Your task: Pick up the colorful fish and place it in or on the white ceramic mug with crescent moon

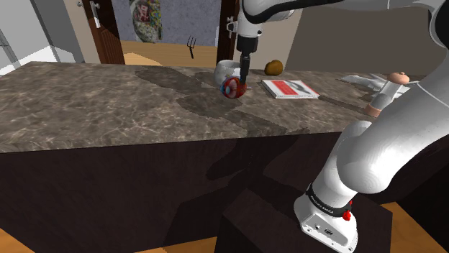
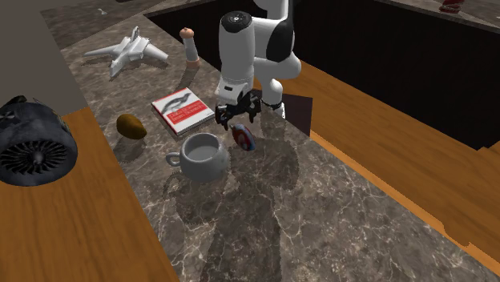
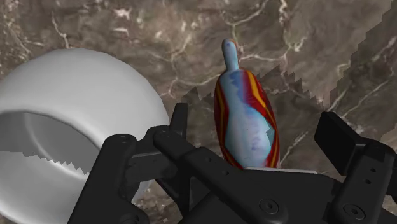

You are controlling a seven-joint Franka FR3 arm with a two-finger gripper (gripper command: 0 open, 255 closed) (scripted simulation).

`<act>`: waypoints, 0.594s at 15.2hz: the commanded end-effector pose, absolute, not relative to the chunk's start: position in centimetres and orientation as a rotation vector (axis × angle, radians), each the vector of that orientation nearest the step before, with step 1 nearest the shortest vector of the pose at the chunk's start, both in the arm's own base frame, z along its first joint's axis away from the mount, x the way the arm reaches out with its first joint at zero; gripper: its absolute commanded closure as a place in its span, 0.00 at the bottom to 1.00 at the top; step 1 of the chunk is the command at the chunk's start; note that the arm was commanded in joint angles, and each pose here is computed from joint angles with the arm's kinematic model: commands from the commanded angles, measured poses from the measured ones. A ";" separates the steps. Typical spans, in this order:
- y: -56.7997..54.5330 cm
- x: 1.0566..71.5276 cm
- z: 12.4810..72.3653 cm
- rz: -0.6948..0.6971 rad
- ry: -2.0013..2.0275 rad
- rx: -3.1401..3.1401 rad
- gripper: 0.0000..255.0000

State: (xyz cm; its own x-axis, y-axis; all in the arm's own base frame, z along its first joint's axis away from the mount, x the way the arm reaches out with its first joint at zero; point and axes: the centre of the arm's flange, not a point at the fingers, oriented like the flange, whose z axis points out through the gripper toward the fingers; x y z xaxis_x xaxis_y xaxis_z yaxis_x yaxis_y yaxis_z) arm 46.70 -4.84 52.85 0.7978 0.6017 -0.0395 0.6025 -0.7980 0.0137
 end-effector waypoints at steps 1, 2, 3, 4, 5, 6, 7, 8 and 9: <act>-4.8 46.8 51.9 -0.050 0.996 2.953 0.00; -4.9 46.8 51.4 -0.050 0.996 2.953 0.00; -4.9 46.8 50.9 -0.050 0.996 2.953 0.00; -4.9 46.8 50.0 -0.050 0.996 2.953 0.00; -4.9 46.8 50.0 -0.050 0.996 2.953 0.00; -4.9 46.8 50.0 -0.050 0.996 2.953 0.00; -4.9 46.8 50.0 -0.050 0.996 2.953 0.00; -4.9 46.8 50.0 -0.050 0.996 2.953 0.00; -4.9 46.8 50.0 -0.050 0.996 2.953 0.00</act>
